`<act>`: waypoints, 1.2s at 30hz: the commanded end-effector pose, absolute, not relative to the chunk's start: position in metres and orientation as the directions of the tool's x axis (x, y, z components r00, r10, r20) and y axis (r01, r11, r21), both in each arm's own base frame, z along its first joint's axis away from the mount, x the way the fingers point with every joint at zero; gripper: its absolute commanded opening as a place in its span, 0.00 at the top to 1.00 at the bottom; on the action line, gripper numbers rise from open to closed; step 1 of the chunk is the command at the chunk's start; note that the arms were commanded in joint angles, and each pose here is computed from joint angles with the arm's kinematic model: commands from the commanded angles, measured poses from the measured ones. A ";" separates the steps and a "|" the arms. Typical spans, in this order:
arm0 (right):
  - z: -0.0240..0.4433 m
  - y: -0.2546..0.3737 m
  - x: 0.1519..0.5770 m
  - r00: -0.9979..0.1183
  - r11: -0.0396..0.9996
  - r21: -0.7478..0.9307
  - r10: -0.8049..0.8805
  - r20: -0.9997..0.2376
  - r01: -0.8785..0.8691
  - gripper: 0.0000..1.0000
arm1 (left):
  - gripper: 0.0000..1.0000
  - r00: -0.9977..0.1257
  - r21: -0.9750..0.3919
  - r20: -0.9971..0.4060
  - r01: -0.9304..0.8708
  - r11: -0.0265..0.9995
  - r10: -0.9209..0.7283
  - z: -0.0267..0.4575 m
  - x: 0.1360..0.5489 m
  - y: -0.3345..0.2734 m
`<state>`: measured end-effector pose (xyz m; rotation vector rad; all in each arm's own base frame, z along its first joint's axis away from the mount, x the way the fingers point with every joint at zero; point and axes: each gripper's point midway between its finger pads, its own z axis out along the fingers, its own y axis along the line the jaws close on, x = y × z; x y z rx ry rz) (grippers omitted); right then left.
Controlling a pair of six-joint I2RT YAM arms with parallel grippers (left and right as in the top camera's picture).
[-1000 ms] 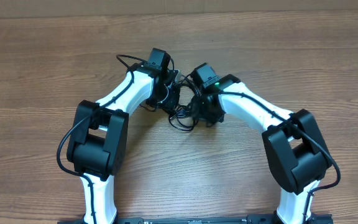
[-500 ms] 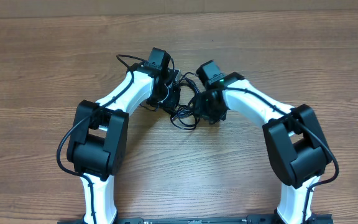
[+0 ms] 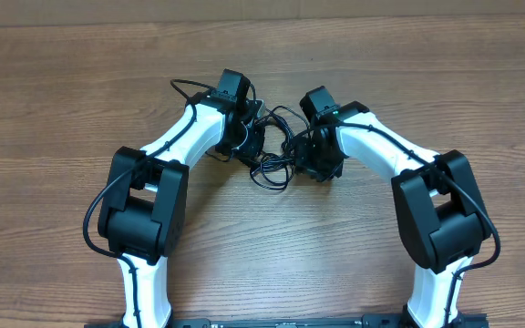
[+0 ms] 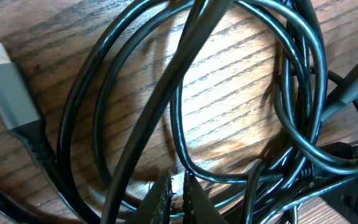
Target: Untangle cables
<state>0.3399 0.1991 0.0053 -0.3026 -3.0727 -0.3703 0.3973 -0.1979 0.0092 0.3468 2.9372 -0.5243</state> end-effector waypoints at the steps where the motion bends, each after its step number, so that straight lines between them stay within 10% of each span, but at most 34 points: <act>1: 0.006 0.214 0.344 -0.993 0.955 0.272 0.117 0.033 0.121 0.62 | 0.90 -0.970 -0.341 -0.155 0.231 0.911 0.188 0.004 0.395 -0.198; 36: 0.012 0.109 0.310 -0.961 0.923 -0.300 0.270 0.064 0.239 0.64 | 0.92 -0.985 -0.288 -0.140 0.137 0.948 0.099 0.001 0.399 -0.187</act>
